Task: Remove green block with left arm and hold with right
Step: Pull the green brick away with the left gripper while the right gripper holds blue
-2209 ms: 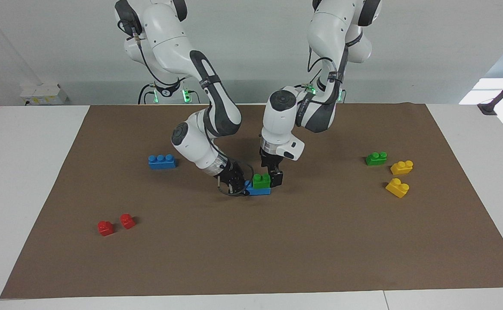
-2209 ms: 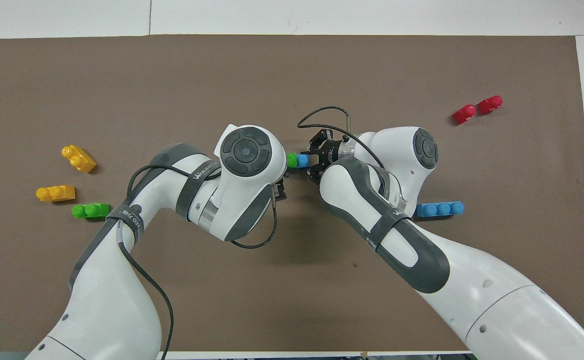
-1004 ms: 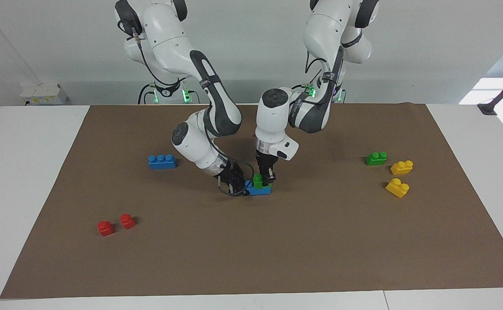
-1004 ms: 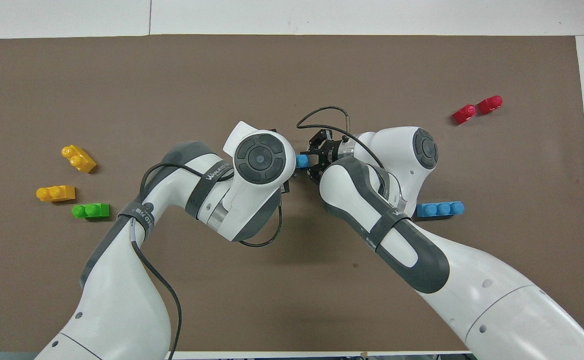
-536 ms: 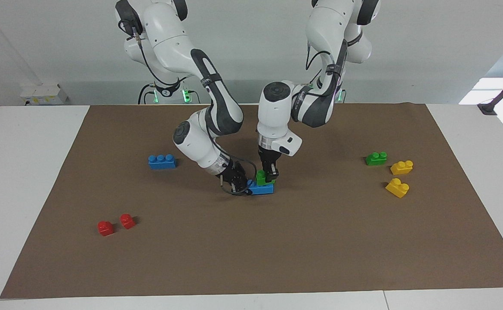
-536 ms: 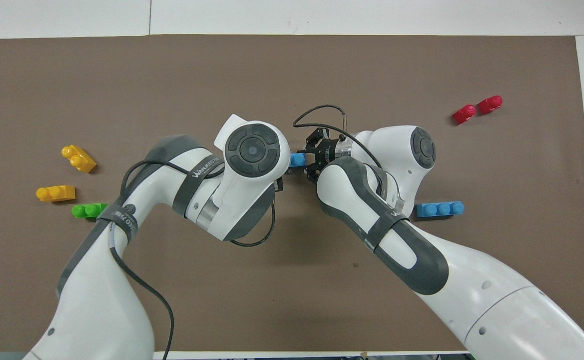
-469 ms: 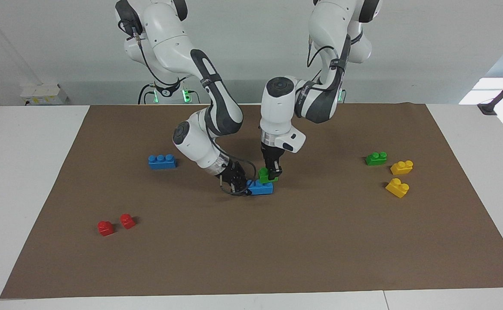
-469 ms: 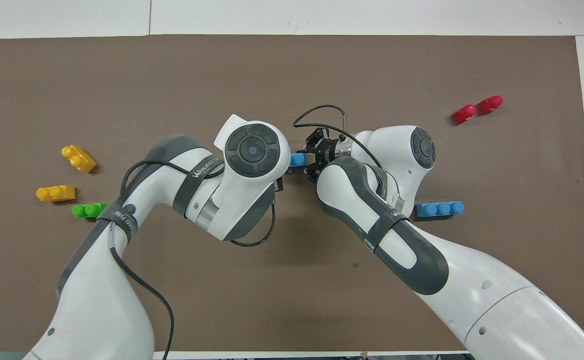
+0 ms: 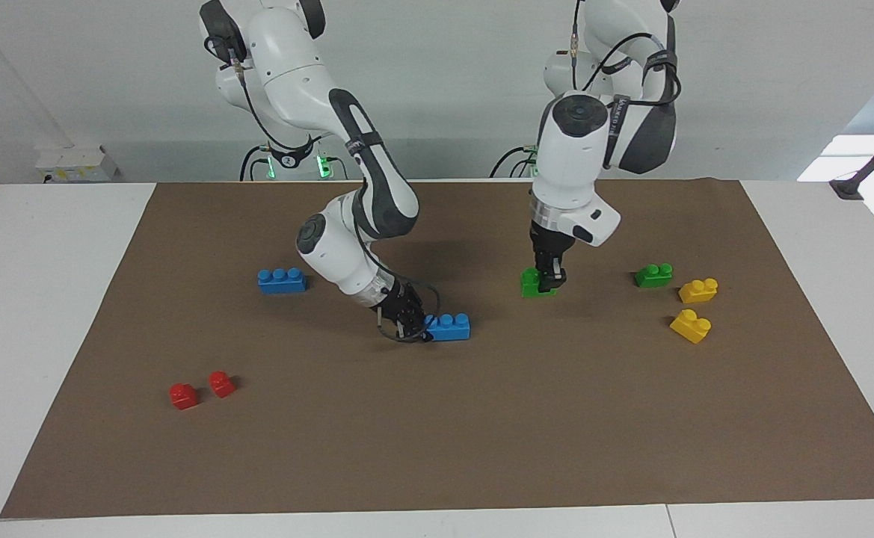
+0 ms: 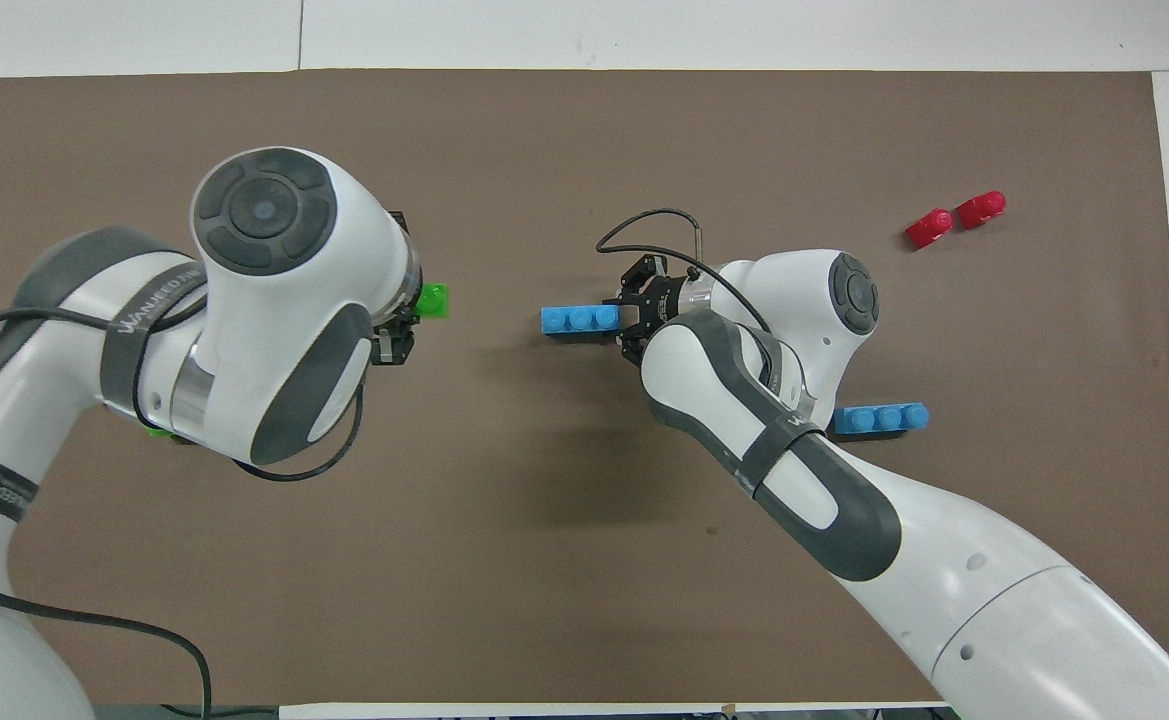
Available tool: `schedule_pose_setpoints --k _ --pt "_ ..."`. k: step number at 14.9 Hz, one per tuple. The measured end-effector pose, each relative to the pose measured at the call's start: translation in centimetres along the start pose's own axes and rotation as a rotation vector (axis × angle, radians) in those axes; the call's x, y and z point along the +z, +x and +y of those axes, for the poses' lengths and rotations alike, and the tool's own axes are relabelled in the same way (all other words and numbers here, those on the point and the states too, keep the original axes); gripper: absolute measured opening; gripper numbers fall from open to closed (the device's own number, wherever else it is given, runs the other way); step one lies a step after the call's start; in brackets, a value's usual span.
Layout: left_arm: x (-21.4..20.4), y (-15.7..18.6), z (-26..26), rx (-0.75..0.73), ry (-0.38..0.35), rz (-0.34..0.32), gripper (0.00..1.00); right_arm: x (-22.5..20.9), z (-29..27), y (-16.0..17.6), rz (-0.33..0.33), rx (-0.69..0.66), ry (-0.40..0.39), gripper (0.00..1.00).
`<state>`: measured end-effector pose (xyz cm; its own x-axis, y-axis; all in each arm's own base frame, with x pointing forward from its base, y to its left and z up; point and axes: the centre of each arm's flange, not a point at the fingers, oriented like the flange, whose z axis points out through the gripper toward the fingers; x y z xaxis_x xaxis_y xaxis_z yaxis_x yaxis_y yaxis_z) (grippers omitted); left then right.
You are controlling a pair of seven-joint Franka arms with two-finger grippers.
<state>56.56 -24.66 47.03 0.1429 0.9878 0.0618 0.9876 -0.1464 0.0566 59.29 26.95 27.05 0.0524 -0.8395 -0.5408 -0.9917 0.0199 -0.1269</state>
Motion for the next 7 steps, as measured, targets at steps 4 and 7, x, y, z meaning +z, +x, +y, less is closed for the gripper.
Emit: schedule_pose_setpoints --k 4,7 --pt "3.0 8.2 0.2 0.262 0.067 0.003 0.35 -3.6 -3.2 2.1 -0.023 0.0 -0.025 0.35" --pt "5.8 12.0 -1.5 0.5 0.083 -0.015 0.35 -9.1 -6.4 6.0 -0.038 -0.053 -0.04 0.35"
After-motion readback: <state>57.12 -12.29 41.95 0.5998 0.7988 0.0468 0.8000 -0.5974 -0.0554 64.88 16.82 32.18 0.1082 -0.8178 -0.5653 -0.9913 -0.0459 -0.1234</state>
